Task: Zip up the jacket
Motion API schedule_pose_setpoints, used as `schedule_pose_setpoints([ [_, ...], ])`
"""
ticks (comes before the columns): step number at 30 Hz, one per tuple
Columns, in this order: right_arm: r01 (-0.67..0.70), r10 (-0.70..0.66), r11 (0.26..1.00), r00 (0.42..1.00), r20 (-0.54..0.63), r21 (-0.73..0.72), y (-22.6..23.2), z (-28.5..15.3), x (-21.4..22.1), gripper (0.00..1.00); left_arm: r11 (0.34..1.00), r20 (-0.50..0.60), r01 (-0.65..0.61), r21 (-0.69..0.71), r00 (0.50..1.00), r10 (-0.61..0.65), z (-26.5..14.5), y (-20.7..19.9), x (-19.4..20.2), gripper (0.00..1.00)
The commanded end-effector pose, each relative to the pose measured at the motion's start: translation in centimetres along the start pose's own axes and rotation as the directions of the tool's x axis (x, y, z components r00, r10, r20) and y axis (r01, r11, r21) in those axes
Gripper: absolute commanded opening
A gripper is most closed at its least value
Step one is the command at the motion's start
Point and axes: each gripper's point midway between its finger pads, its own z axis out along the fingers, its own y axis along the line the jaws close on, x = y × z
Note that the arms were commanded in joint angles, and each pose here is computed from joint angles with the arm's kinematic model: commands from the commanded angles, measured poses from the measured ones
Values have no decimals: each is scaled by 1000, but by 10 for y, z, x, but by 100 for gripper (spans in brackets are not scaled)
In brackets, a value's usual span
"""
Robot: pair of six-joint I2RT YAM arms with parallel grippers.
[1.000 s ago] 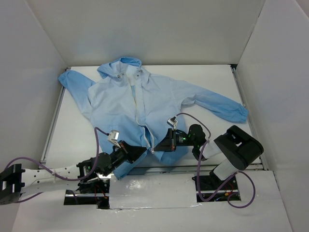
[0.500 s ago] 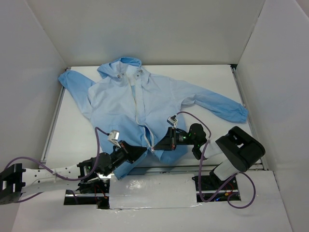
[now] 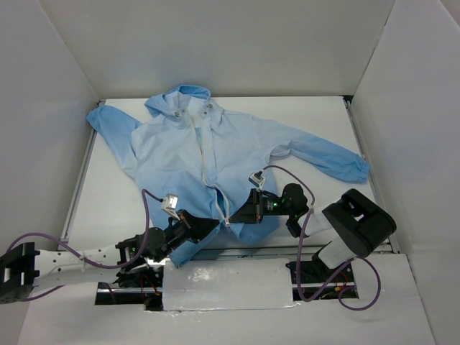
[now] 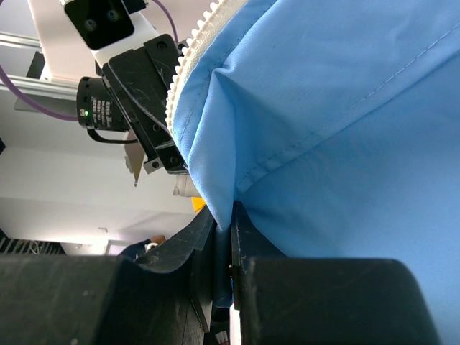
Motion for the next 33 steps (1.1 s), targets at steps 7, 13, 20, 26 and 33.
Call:
schedule_pose_setpoints([
  [7,418,-404,868,909,108,-270,77,-10,-3,0,996,45,61,69,997,-64,1,-24,-15,0],
  [13,412,-402,870,911,93,-270,74,-10,0,0,996,53,73,55,996,-76,2,-22,-16,0],
  [20,405,-396,877,914,88,-257,68,-12,2,0,996,58,63,61,996,-66,2,-26,-19,0],
  [26,408,-398,875,913,93,-260,70,-10,-1,0,995,46,68,66,996,-71,3,-27,-16,0],
  [33,413,-403,871,910,95,-266,72,-7,-7,0,995,36,73,69,996,-75,2,-26,-14,0],
])
